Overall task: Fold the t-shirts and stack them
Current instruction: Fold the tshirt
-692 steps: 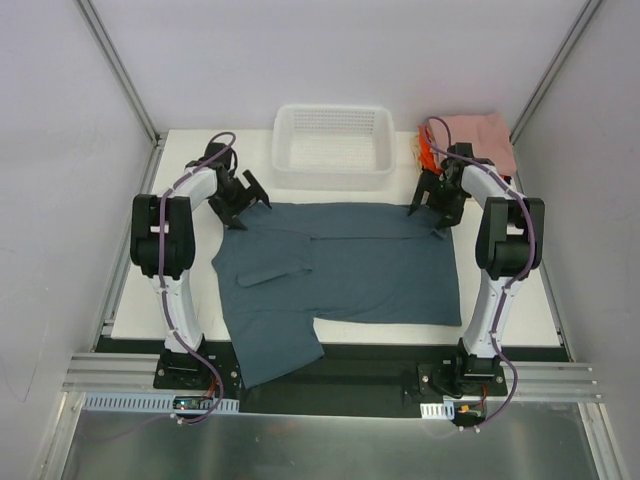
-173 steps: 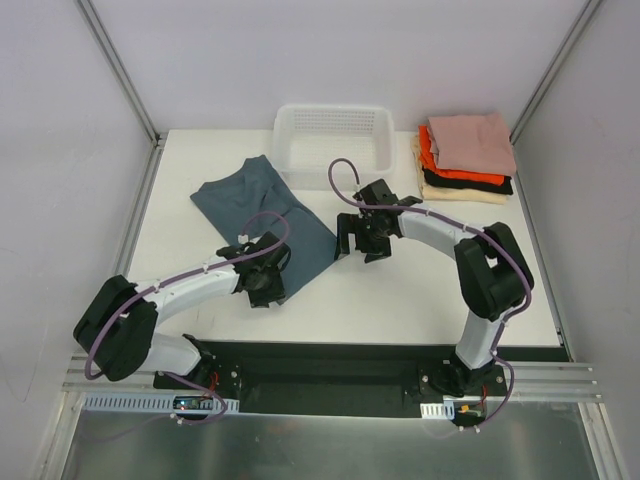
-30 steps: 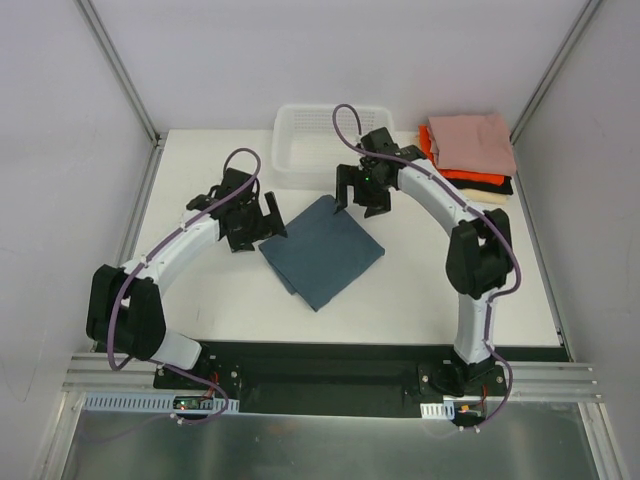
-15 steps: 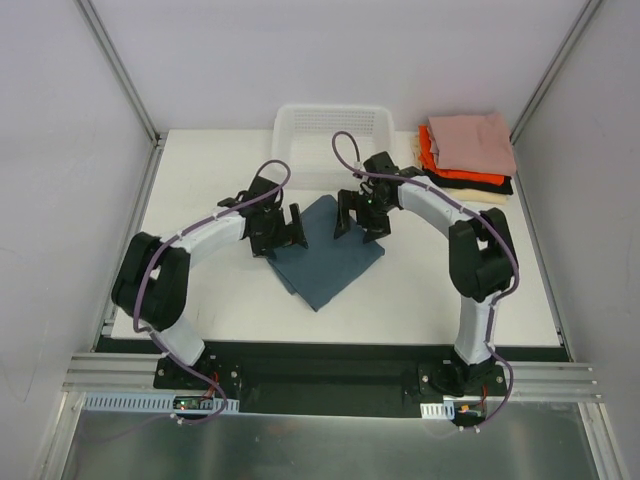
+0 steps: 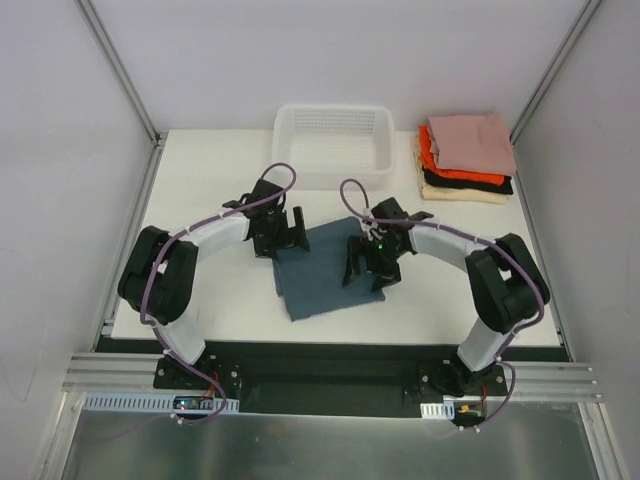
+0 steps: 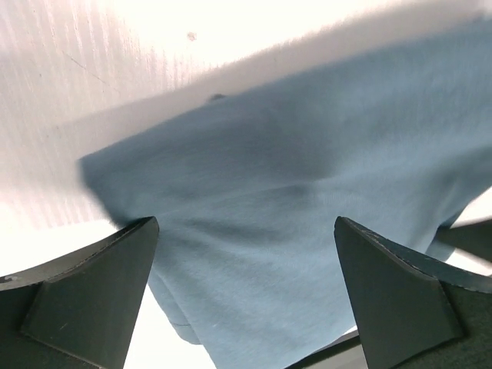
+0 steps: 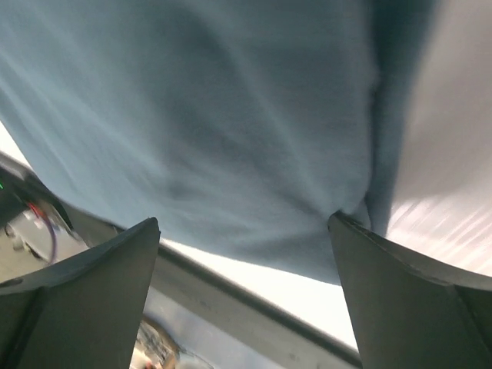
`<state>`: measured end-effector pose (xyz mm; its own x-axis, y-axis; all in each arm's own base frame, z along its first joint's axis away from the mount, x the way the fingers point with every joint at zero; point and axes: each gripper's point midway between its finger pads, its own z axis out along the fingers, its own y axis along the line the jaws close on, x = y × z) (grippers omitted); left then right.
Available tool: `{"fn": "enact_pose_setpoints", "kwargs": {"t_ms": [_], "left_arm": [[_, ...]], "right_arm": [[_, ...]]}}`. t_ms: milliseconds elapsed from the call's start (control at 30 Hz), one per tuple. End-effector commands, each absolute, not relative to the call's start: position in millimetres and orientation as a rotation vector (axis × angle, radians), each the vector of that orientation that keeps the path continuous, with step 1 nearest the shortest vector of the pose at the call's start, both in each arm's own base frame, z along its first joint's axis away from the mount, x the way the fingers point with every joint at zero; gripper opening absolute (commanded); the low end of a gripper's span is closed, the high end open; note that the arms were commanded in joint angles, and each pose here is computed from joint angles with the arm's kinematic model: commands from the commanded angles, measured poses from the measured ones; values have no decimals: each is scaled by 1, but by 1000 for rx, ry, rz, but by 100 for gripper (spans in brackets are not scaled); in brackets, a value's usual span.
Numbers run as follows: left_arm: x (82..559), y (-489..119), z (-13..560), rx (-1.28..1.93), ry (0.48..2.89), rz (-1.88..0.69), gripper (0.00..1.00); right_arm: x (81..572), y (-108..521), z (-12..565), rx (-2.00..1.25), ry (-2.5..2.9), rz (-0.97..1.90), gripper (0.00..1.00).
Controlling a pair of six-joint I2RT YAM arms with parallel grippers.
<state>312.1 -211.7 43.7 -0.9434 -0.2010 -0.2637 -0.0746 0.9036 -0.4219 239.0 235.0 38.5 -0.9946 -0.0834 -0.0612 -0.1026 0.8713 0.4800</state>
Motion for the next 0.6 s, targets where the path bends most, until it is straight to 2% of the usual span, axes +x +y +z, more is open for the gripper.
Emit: {"fn": "enact_pose_setpoints", "kwargs": {"t_ms": [0, 67, 200, 333, 567], "left_arm": [[307, -209, 68, -97, 2703, -633, 99], [306, -212, 85, -78, 2661, -671, 99], [304, -217, 106, -48, 2613, -736, 99], [312, -217, 104, -56, 2611, -707, 99], [337, -226, 94, -55, 2630, -693, 99]], "right_arm": [[185, 241, 51, -186, 3025, 757, 96], [187, 238, 70, -174, 2964, 743, 96], [226, 220, 106, -208, 2792, 529, 96], [266, 241, 139, -240, 2680, 625, 96], [327, 286, 132, -218, 2670, 808, 96]]}}
